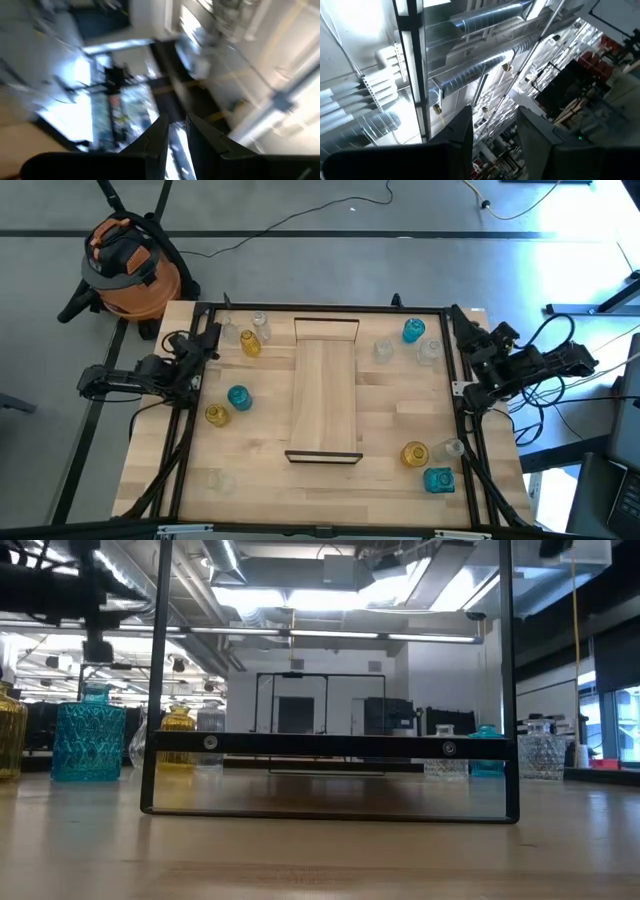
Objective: Sort vases onto shelf
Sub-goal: Put the transparent vase on the shelf
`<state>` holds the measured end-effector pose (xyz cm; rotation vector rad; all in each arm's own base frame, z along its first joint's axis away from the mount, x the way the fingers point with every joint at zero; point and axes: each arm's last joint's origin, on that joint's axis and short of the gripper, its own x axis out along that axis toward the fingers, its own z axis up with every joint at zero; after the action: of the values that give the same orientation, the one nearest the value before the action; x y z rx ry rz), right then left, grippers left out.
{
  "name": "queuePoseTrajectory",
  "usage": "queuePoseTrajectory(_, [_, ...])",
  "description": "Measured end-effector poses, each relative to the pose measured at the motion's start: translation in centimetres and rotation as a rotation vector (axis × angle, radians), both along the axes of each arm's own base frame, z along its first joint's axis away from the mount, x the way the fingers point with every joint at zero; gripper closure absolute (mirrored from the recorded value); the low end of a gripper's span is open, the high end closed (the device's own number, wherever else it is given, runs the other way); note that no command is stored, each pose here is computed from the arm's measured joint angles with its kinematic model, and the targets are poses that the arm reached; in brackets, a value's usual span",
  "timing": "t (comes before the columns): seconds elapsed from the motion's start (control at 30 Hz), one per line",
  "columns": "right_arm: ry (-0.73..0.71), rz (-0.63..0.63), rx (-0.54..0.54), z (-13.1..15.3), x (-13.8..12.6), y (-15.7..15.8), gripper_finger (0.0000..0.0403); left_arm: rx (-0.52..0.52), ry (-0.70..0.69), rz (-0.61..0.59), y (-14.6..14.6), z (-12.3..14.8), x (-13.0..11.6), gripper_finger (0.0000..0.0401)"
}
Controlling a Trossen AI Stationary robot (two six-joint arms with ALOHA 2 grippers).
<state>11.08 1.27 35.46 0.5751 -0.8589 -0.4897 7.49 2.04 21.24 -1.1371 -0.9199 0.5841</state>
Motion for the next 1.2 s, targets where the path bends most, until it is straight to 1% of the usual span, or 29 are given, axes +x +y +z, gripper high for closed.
queuePoseTrajectory(0.07, [0.032, -0.023, -0.025, 1.1, 0.7, 0.2, 0.0288, 0.075, -0.046, -0.077, -0.2, 0.6, -0.1, 0.0340])
queuePoseTrajectory(0.13, [0.063, -0.041, -0.047, 1.9, 1.5, 0.5, 0.0288, 0.184, -0.116, -0.152, -0.4, 1.7, -0.6, 0.0340])
queuePoseTrajectory(0.23, [0.105, -0.068, -0.070, 2.7, 3.0, 0.8, 0.0288, 0.402, -0.187, -0.212, -0.8, 4.1, -1.7, 0.0340])
queuePoseTrajectory(0.3, [0.125, -0.090, -0.073, 2.9, 4.2, 0.7, 0.0288, 0.569, -0.194, -0.223, -1.2, 6.2, -2.6, 0.0340])
queuePoseTrajectory(0.33, [0.134, -0.096, -0.071, 2.9, 4.9, 0.7, 0.0288, 0.656, -0.188, -0.233, -1.3, 7.5, -3.0, 0.0340])
queuePoseTrajectory(0.37, [0.140, -0.102, -0.066, 2.8, 5.6, 0.6, 0.0288, 0.719, -0.170, -0.248, -1.5, 8.8, -3.2, 0.0340])
queuePoseTrajectory(0.43, [0.158, -0.108, -0.064, 2.5, 6.9, 0.5, 0.0288, 0.779, -0.068, -0.287, -1.6, 11.4, -3.1, 0.0340])
queuePoseTrajectory(0.47, [0.155, -0.107, -0.056, 2.4, 7.5, 0.4, 0.0288, 0.790, 0.026, -0.305, -1.7, 12.6, -2.8, 0.0340])
queuePoseTrajectory(0.53, [0.145, -0.102, -0.038, 2.2, 8.5, 0.1, 0.0288, 0.789, 0.260, -0.362, -1.7, 14.6, -1.5, 0.0340])
queuePoseTrajectory(0.6, [0.127, -0.085, -0.028, 2.2, 9.4, -0.2, 0.0288, 0.739, 0.567, -0.408, -1.6, 15.6, 0.1, 0.0340])
queuePoseTrajectory(0.63, [0.120, -0.081, -0.027, 2.3, 9.7, -0.3, 0.0288, 0.703, 0.737, -0.412, -1.5, 15.6, 0.7, 0.0340])
queuePoseTrajectory(0.67, [0.113, -0.074, -0.031, 2.3, 10.0, -0.4, 0.0288, 0.660, 0.904, -0.404, -1.3, 15.4, 1.4, 0.0340])
queuePoseTrajectory(0.7, [0.108, -0.066, -0.042, 2.5, 10.3, -0.5, 0.0288, 0.620, 1.041, -0.380, -1.2, 15.4, 2.0, 0.0340])
queuePoseTrajectory(0.77, [0.094, -0.046, -0.068, 3.0, 10.4, -0.5, 0.0288, 0.549, 1.268, -0.315, -0.9, 15.1, 2.6, 0.0340])
queuePoseTrajectory(0.8, [0.086, -0.040, -0.075, 3.2, 10.4, -0.4, 0.0288, 0.525, 1.355, -0.276, -0.7, 14.9, 2.9, 0.0340])
queuePoseTrajectory(0.87, [0.070, -0.035, -0.083, 3.6, 10.3, -0.4, 0.0288, 0.505, 1.441, -0.195, -0.5, 15.1, 3.6, 0.0340])
queuePoseTrajectory(0.93, [0.063, -0.034, -0.083, 3.9, 10.2, -0.4, 0.0288, 0.514, 1.514, -0.164, -0.3, 15.0, 4.3, 0.0340])
queuePoseTrajectory(0.97, [0.061, -0.035, -0.082, 3.9, 10.1, -0.4, 0.0288, 0.500, 1.529, -0.151, -0.1, 15.0, 4.6, 0.0340])
queuePoseTrajectory(1.03, [0.057, -0.035, -0.081, 4.0, 10.1, -0.4, 0.0288, 0.438, 1.534, -0.128, 0.6, 14.9, 5.1, 0.0336])
queuePoseTrajectory(1.1, [0.056, -0.035, -0.081, 4.1, 10.0, -0.4, 0.0288, 0.367, 1.555, -0.146, 1.4, 14.4, 5.4, 0.0326])
queuePoseTrajectory(1.2, [0.068, -0.035, -0.083, 4.1, 9.9, -0.4, 0.0288, 0.260, 1.603, -0.185, 3.0, 13.6, 5.7, 0.0297])
